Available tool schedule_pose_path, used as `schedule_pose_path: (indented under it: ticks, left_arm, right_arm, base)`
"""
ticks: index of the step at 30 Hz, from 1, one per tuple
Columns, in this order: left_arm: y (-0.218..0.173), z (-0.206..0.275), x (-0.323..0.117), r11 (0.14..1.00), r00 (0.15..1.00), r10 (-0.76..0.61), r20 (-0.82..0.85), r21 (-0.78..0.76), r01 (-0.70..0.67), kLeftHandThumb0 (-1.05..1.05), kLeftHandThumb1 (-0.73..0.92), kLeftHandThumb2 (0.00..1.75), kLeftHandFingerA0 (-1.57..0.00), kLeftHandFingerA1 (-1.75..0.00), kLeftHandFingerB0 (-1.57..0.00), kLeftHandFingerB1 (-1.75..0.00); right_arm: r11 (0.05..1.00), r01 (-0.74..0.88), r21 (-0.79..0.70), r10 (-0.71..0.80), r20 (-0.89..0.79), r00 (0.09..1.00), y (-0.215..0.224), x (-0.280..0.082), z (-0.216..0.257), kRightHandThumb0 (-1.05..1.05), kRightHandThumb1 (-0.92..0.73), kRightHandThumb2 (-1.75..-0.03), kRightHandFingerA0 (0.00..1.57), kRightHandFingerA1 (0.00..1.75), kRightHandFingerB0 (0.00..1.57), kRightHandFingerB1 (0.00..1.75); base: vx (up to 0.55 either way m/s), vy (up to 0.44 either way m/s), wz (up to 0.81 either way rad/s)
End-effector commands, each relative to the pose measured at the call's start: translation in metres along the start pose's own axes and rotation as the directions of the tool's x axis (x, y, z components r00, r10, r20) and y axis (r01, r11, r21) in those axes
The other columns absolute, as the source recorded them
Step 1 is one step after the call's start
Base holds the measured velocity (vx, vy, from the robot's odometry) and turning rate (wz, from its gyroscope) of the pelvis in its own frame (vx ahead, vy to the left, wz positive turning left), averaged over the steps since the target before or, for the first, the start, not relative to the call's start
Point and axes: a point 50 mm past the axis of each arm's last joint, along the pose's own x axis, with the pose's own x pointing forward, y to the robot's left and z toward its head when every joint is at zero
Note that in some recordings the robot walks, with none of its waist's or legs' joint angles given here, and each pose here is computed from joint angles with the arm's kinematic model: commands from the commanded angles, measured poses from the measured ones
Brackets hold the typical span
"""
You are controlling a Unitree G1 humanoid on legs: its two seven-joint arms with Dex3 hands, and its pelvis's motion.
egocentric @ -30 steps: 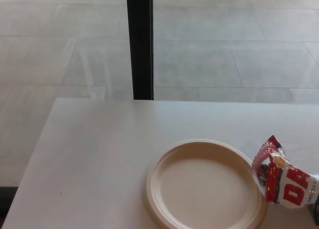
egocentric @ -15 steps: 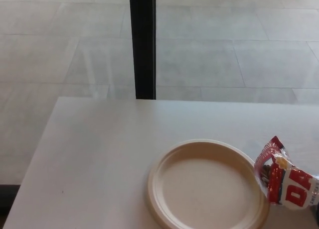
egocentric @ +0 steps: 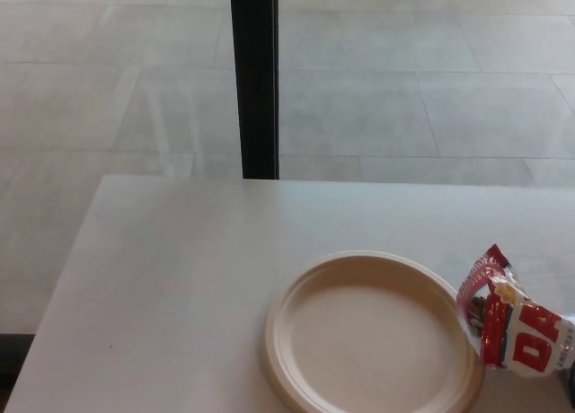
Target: The robot uses its right hand to pick up a bag of sunflower seeds kept in the middle of the desk and tilts it over a plate kept next to it to pour out a few seeds and then puts the bag of seeds back on the desk
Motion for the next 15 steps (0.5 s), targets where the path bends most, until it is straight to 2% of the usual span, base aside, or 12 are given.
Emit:
schedule_pose_path:
  ticks: [1, 2, 4, 7, 9, 13, 15]
  left_arm:
    - [0.003, 0.003, -0.001, 1.0, 1.0, 0.0, 0.025, 0.027, -0.001, -0.63, 0.64, 0.59, -0.38, -0.52, -0.34, -0.34]
    - [0.003, 0.003, -0.001, 1.0, 1.0, 0.004, 0.023, 0.022, -0.005, -0.64, 0.63, 0.59, -0.4, -0.51, -0.36, -0.34]
    - [0.003, 0.003, -0.001, 1.0, 1.0, 0.008, 0.027, 0.023, -0.009, -0.64, 0.63, 0.59, -0.4, -0.55, -0.36, -0.34]
    - [0.003, 0.003, -0.001, 1.0, 1.0, 0.01, 0.026, 0.005, -0.01, -0.65, 0.62, 0.59, -0.43, -0.56, -0.39, -0.35]
    - [0.004, 0.003, -0.001, 1.0, 0.999, 0.007, 0.035, 0.024, -0.008, -0.7, 0.64, 0.6, -0.42, -0.56, -0.39, -0.34]
    - [0.004, 0.003, -0.001, 1.0, 1.0, 0.009, 0.03, 0.015, -0.009, -0.69, 0.64, 0.6, -0.41, -0.56, -0.41, -0.35]
    - [0.003, 0.003, -0.001, 1.0, 0.999, 0.016, 0.03, 0.01, -0.017, -0.7, 0.64, 0.6, -0.43, -0.57, -0.42, -0.36]
  right_arm:
    - [0.997, 0.001, -0.072, -0.001, -0.007, 1.0, 0.001, 0.005, -0.001, -0.91, -0.56, -0.99, 0.04, 0.15, 0.04, 0.16]
    - [0.997, 0.0, -0.079, -0.001, -0.008, 1.0, 0.002, 0.006, -0.002, -0.84, -0.52, -0.97, 0.01, 0.23, 0.0, 0.22]
    - [0.994, -0.016, -0.105, 0.014, -0.018, 1.0, 0.005, 0.009, -0.003, -0.83, -0.52, -0.98, 0.0, 0.22, 0.0, 0.23]
    - [0.991, -0.042, -0.129, 0.037, -0.036, 0.999, 0.009, 0.01, -0.005, -0.9, -0.55, -0.98, 0.0, 0.12, 0.0, 0.21]
    - [0.984, -0.062, -0.167, 0.056, -0.04, 0.998, 0.018, 0.01, -0.008, -0.81, -0.5, -0.96, 0.0, 0.21, 0.0, 0.27]
    - [0.977, -0.085, -0.196, 0.077, -0.048, 0.996, 0.025, 0.009, -0.01, -0.81, -0.5, -0.95, 0.0, 0.21, 0.0, 0.26]
    - [0.97, -0.101, -0.223, 0.095, -0.041, 0.995, 0.031, 0.008, -0.01, -0.86, -0.52, -0.94, 0.05, 0.16, 0.05, 0.23]
  base:
    - [0.0, 0.0, 0.0]
    - [0.0, 0.0, 0.0]
    - [0.0, 0.0, 0.0]
    - [0.0, 0.0, 0.0]
    - [0.0, 0.0, 0.0]
    - [0.0, 0.0, 0.0]
    - [0.0, 0.0, 0.0]
